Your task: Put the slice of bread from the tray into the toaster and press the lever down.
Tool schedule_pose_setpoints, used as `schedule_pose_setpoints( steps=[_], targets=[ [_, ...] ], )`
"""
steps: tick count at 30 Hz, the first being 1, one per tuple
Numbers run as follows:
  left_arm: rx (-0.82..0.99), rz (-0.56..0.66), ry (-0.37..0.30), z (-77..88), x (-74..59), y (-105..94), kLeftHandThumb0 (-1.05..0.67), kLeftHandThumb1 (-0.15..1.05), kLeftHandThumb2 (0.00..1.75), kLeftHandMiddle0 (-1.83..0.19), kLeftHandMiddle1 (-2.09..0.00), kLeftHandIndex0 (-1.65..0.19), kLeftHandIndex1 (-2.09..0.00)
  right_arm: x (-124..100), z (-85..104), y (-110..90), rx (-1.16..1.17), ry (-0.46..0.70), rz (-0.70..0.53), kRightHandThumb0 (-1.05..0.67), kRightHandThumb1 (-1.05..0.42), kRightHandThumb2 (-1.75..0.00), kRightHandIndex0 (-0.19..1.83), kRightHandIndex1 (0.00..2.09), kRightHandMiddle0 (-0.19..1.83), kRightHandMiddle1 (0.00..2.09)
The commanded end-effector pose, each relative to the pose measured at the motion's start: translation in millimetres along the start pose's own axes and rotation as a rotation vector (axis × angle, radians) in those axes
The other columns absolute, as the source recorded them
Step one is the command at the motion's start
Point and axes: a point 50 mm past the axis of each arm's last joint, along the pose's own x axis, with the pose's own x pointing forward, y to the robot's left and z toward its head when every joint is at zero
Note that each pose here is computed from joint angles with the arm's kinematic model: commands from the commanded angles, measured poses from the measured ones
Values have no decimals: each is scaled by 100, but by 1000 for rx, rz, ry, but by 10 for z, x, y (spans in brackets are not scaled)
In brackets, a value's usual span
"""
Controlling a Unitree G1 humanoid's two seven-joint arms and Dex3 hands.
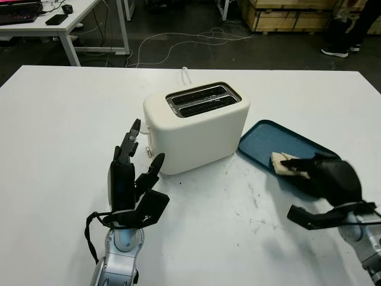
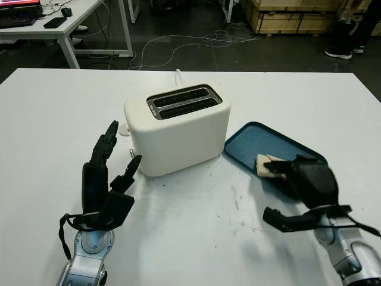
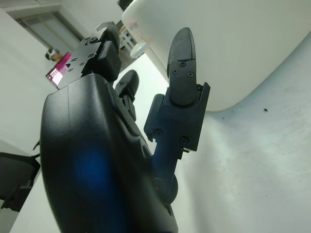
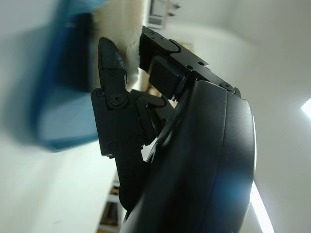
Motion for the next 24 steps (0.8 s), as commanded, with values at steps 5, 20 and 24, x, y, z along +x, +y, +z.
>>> schedule_pose_setpoints(
  steps=[5, 20, 24],
  targets=[
    [-15, 14, 2, 17, -21, 2, -47, 92, 33, -3, -62, -26, 0, 125, 29, -273, -31, -70, -122, -35, -92, -4, 69, 140, 111, 3],
    [-18, 48, -9, -1, -10, 3, -46, 92, 33, -6, -59, -25, -1, 371, -220, -495, -178, -53, -266, -40, -92, -6, 68, 174, 69, 133],
    [-22, 58, -6, -10, -2, -4, -47, 92, 32, -7, -59, -26, -1, 491, -259, -575, -225, -45, -207, -43, -92, -14, 69, 175, 65, 141]
  ],
)
